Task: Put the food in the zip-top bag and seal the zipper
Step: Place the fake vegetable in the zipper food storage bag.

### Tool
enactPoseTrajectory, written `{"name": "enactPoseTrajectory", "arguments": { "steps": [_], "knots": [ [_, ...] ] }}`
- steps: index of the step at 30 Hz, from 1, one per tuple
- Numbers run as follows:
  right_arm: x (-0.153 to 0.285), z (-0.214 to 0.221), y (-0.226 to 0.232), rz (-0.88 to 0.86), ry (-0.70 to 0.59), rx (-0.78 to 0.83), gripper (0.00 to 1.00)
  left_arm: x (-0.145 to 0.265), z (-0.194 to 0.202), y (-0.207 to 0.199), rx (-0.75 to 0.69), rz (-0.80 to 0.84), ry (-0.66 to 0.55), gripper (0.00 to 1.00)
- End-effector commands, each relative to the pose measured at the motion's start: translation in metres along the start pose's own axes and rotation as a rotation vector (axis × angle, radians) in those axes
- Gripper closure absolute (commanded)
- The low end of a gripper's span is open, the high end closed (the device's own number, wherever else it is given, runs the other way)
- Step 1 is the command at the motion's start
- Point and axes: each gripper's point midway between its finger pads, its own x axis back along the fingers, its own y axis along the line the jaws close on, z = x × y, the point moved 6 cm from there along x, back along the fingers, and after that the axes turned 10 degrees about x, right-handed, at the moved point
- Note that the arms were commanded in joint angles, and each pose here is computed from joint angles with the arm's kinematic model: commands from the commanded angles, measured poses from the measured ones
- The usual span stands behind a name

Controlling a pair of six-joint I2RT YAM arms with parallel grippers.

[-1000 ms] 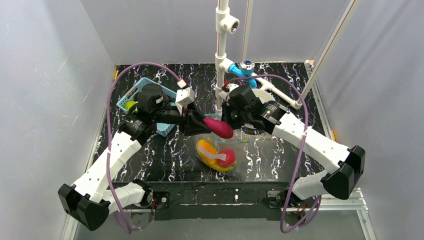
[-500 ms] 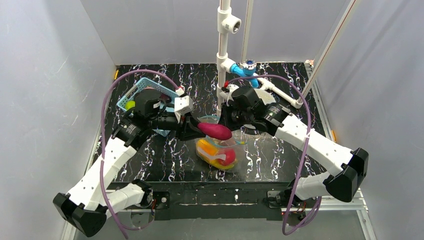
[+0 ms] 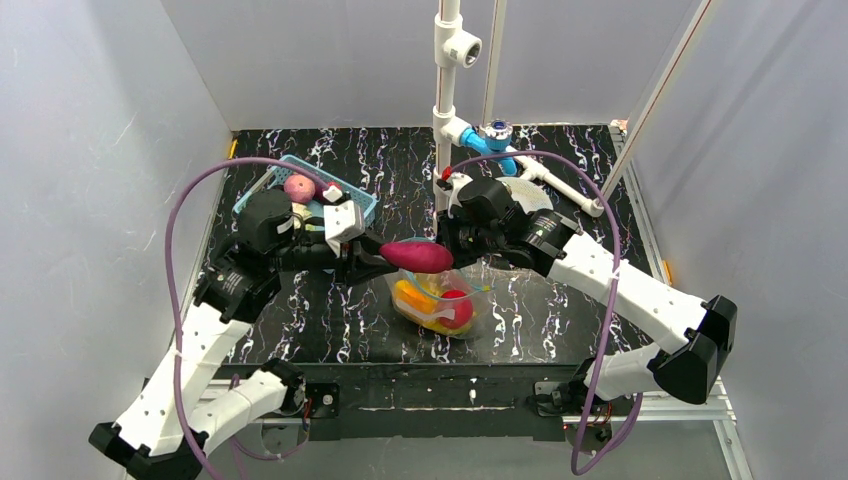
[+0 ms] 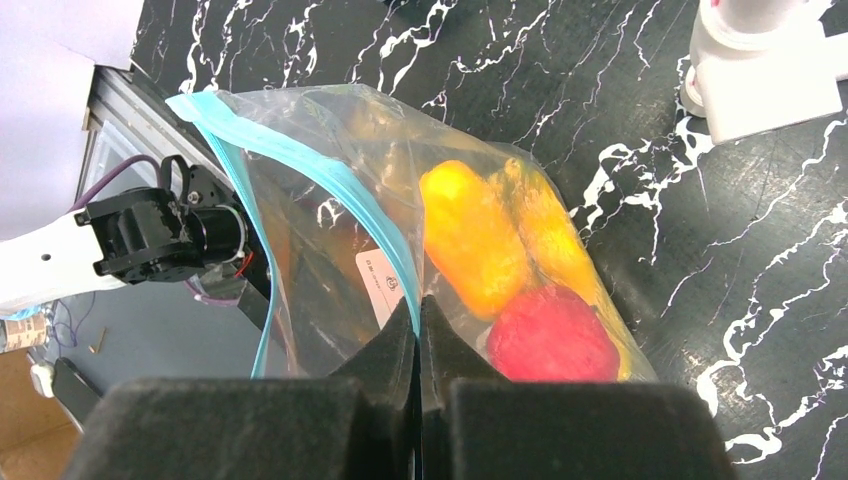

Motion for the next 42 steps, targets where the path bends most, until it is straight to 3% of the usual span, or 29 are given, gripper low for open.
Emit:
{"name": "enactPoseTrajectory", "arguments": {
  "steps": [1, 6, 13, 19, 28, 39, 42],
  "knots": [
    [0.007, -0.021, 0.005, -0.004, -0.076, -0.002, 0.99, 0.021, -0.008, -0.012, -0.081, -0.072, 0.001, 1.00],
    [0.007, -0.020, 0.006, -0.013, -0.069, 0.003, 0.99, 0.036, 0.000, -0.020, -0.114, -0.145, 0.007, 1.00],
    [0.010, -0.023, 0.008, -0.014, -0.076, 0.015, 0.99, 0.023, 0.013, 0.003, 0.081, -0.190, 0.156, 1.00],
    [0.010, -0.024, 0.010, -0.034, -0.086, 0.023, 0.99, 0.027, 0.011, 0.010, 0.109, -0.271, 0.178, 1.00],
    [0.010, -0.023, 0.012, -0.043, -0.103, 0.066, 0.99, 0.010, 0.022, 0.008, 0.301, -0.150, 0.286, 1.00],
    [0.006, -0.024, 0.015, -0.060, -0.119, 0.092, 0.99, -0.002, 0.031, -0.007, 0.399, -0.089, 0.400, 1.00],
    [0.008, -0.025, 0.016, -0.062, -0.129, 0.093, 0.99, -0.017, 0.042, -0.010, 0.390, -0.109, 0.494, 1.00]
  ]
}}
